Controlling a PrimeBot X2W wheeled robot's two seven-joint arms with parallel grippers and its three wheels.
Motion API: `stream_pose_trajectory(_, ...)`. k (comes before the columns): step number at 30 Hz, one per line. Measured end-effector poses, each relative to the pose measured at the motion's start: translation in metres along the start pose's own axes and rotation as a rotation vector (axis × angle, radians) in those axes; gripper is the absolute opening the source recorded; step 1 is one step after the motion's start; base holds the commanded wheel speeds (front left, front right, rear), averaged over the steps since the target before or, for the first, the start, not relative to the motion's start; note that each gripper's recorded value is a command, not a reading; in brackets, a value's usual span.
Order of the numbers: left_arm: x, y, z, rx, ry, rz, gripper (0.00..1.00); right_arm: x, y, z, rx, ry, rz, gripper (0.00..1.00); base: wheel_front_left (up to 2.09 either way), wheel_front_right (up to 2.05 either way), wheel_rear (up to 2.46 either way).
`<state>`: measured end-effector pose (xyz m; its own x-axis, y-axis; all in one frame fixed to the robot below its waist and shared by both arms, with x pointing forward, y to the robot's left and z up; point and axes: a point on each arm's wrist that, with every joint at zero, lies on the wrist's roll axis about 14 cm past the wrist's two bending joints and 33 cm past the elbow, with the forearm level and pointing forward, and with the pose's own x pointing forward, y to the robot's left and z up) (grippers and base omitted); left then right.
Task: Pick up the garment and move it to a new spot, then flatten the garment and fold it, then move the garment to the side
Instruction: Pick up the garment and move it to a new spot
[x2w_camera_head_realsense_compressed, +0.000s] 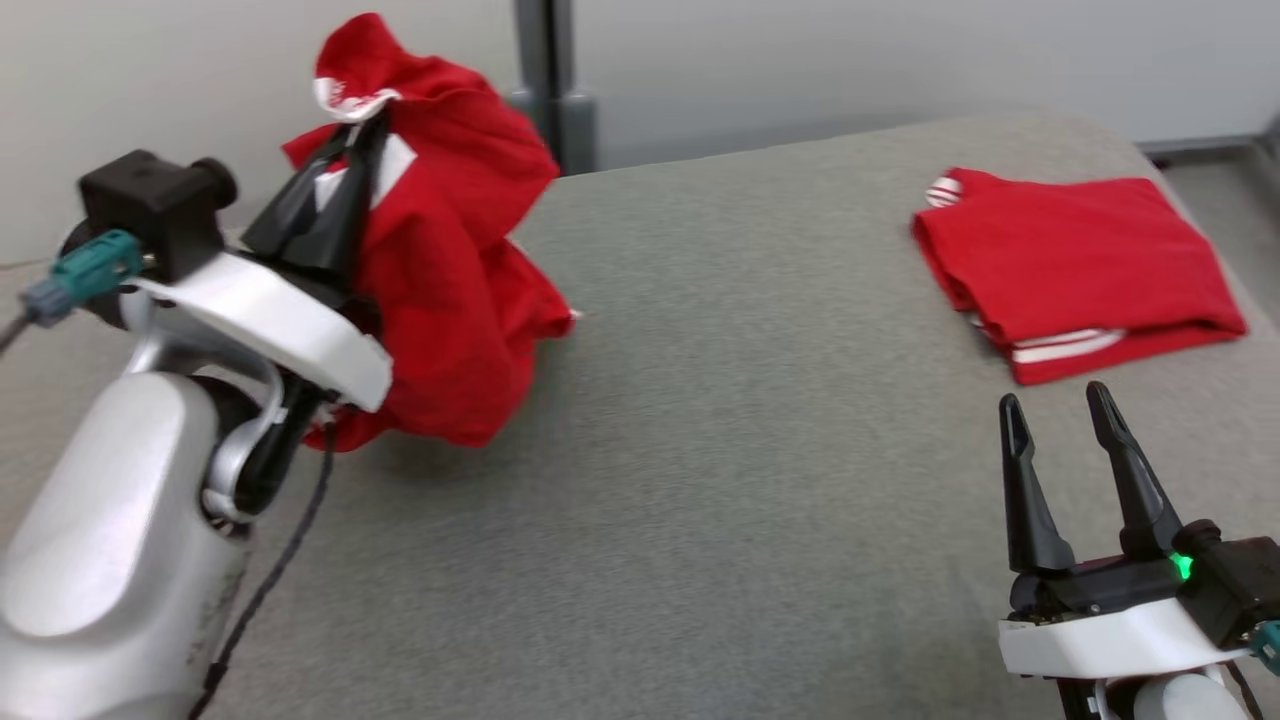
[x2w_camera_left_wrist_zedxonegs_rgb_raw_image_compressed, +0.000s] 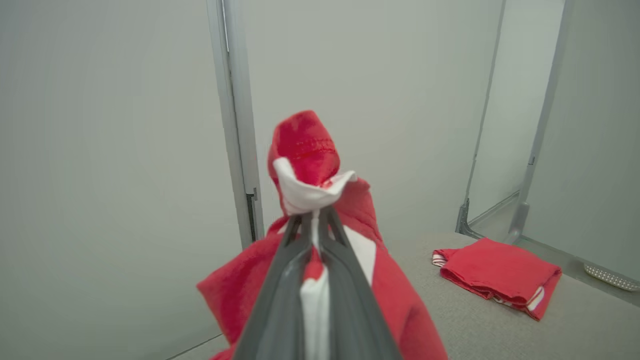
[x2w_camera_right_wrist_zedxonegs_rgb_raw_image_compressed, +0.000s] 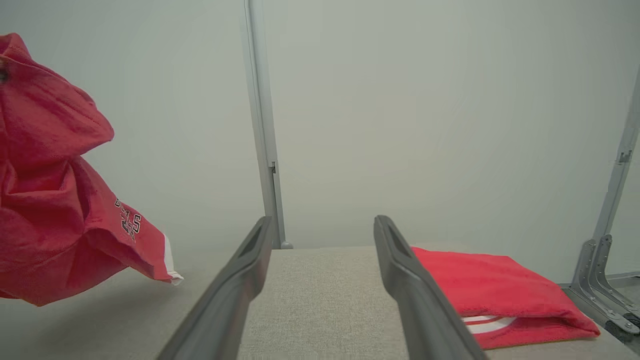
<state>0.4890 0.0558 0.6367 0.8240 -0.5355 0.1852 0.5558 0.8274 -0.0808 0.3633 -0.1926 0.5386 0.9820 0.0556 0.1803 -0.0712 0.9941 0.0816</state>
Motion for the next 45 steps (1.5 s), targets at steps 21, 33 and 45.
stream_pose_trajectory(21,0.012,-0.217,-0.237,-0.130,0.447,-0.505,1.00,-0.026,-0.070,-0.019,-0.055,0.098,-0.260,1.00,0.00,0.00,0.00)
stream_pose_trajectory(33,-0.007,-0.202,-0.184,-0.234,0.257,-0.379,1.00,-0.013,-0.029,-0.038,-0.045,0.140,-0.087,1.00,0.00,0.00,0.00)
stream_pose_trajectory(45,-0.096,-0.070,-0.101,-0.065,0.035,0.194,1.00,-0.012,0.048,-0.025,0.018,0.079,0.146,1.00,0.00,0.00,0.00)
